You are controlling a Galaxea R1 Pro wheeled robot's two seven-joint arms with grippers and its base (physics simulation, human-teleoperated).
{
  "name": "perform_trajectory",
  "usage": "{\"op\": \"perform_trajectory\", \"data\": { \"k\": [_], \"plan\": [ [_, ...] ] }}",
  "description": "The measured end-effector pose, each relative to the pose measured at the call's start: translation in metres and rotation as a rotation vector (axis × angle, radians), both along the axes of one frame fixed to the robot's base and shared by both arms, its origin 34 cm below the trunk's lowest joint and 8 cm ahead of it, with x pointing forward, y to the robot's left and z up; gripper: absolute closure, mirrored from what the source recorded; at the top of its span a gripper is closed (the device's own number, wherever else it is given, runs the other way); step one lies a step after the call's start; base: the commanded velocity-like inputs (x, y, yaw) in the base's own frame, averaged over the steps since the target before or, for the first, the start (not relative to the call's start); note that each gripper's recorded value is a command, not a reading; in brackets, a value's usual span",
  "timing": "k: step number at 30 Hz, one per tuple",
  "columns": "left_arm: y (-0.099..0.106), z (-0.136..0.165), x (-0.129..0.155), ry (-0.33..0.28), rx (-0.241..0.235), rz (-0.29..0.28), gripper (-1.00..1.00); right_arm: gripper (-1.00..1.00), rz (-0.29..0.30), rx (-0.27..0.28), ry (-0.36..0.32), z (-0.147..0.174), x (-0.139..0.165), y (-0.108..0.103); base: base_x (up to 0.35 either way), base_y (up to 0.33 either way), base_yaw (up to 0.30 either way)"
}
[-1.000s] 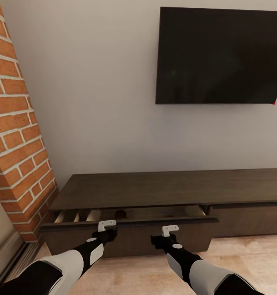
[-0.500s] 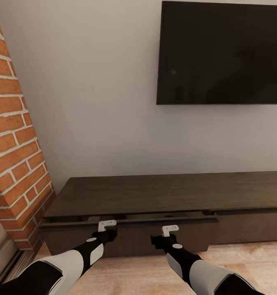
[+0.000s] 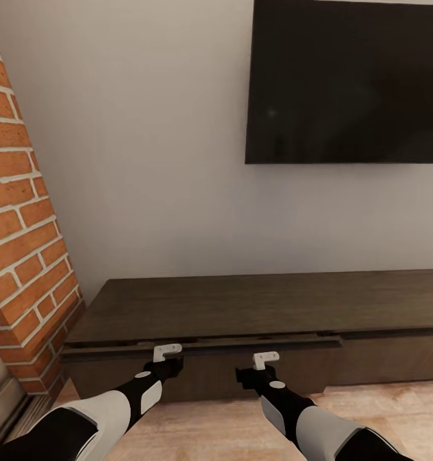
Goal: Place each of the two pumpkins and all three candles from the living room inside a cabinet in the living room (use any cabinet), then make sure every cabinet is closed, and position the cauldron so it is next to a table in the living room.
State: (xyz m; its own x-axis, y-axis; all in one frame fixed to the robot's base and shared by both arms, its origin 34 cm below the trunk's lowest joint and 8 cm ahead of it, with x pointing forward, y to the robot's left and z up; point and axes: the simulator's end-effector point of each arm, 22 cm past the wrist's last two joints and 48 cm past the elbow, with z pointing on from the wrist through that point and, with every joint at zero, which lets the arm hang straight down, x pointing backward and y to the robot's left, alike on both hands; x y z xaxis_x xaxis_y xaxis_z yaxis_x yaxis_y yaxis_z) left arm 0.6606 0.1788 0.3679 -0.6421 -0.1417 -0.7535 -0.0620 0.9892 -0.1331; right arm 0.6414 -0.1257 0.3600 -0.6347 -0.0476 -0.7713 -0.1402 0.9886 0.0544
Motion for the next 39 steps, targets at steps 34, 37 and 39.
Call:
{"op": "perform_trajectory", "data": {
  "k": [34,37,39],
  "plan": [
    [0.0001,-0.0010,-0.0006,0.003,0.002,-0.002,-1.00,-1.00,0.000,0.000,0.001,-0.0005,-0.0001,-0.0001,0.035,0.000,0.000],
    [0.0001,-0.0011,-0.0007,0.003,0.000,0.000,-1.00,-1.00,0.000,0.000,0.001,-0.0005,-0.0002,0.0000,0.000,0.000,0.000],
    [0.0001,-0.0011,-0.0008,0.003,-0.001,0.001,-1.00,-1.00,0.000,0.000,0.001,-0.0005,-0.0002,0.0000,0.000,0.000,0.000]
  ]
}}
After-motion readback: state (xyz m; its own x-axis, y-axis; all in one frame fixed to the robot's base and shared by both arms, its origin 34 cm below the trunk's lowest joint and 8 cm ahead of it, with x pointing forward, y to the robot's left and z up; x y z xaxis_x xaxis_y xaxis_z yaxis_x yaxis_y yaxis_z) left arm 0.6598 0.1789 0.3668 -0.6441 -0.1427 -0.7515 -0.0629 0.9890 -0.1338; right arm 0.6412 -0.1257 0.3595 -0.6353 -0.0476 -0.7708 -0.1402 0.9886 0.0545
